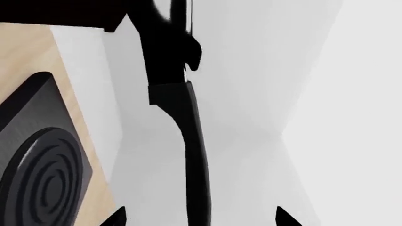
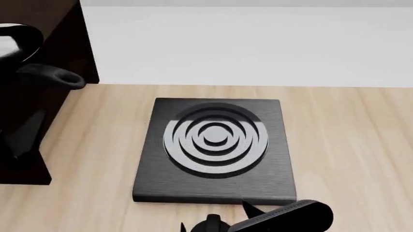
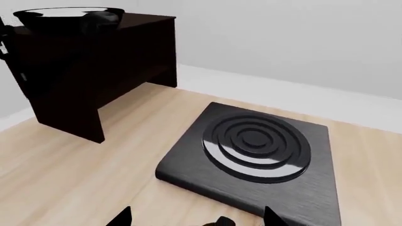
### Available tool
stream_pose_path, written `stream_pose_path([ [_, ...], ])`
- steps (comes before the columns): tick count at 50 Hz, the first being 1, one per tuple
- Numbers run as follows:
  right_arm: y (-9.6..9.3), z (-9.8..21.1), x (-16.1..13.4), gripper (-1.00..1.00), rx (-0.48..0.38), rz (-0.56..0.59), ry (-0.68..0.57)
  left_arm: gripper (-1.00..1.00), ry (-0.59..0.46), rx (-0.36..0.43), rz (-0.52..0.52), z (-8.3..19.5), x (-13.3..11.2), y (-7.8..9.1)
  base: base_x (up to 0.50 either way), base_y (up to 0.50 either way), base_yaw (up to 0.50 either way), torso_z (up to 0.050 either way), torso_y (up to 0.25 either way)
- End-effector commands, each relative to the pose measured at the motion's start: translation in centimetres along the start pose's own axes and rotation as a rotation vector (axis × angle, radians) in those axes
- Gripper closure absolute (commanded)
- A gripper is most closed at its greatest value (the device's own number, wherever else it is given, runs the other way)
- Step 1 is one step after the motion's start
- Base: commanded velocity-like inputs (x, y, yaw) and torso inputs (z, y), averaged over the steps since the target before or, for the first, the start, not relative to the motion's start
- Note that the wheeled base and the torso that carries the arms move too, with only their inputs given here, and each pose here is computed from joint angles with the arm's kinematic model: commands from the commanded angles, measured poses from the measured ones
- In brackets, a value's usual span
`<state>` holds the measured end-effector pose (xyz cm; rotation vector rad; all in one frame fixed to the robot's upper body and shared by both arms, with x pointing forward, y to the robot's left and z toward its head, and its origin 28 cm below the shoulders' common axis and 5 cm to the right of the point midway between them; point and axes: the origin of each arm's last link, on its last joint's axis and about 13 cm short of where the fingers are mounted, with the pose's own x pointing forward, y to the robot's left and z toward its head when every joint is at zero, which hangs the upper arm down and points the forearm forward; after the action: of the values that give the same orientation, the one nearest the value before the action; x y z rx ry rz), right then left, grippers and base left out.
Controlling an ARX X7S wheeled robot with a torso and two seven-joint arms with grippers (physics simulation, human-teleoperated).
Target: Put the frying pan on the cabinet shelf.
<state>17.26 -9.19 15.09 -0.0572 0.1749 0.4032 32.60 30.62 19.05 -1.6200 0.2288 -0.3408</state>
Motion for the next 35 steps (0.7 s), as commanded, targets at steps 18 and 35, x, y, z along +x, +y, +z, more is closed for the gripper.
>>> stream_pose_path([
  [18,-0.3,0.2,-0.3,-1.0,0.01,-0.017,-0.01,-1.0,0.022,0.127,-0.048,-4.6,-4.8,-2.3,0.0,0.0,0.0,0.0,0.0],
  [35,-0.8,1.0,-0.2,-1.0,0.053,-0.046,-0.072,-1.0,-0.023,0.739,0.092,-8.6,-7.3,-1.7,0.0,0.0,0.0,0.0,0.0],
])
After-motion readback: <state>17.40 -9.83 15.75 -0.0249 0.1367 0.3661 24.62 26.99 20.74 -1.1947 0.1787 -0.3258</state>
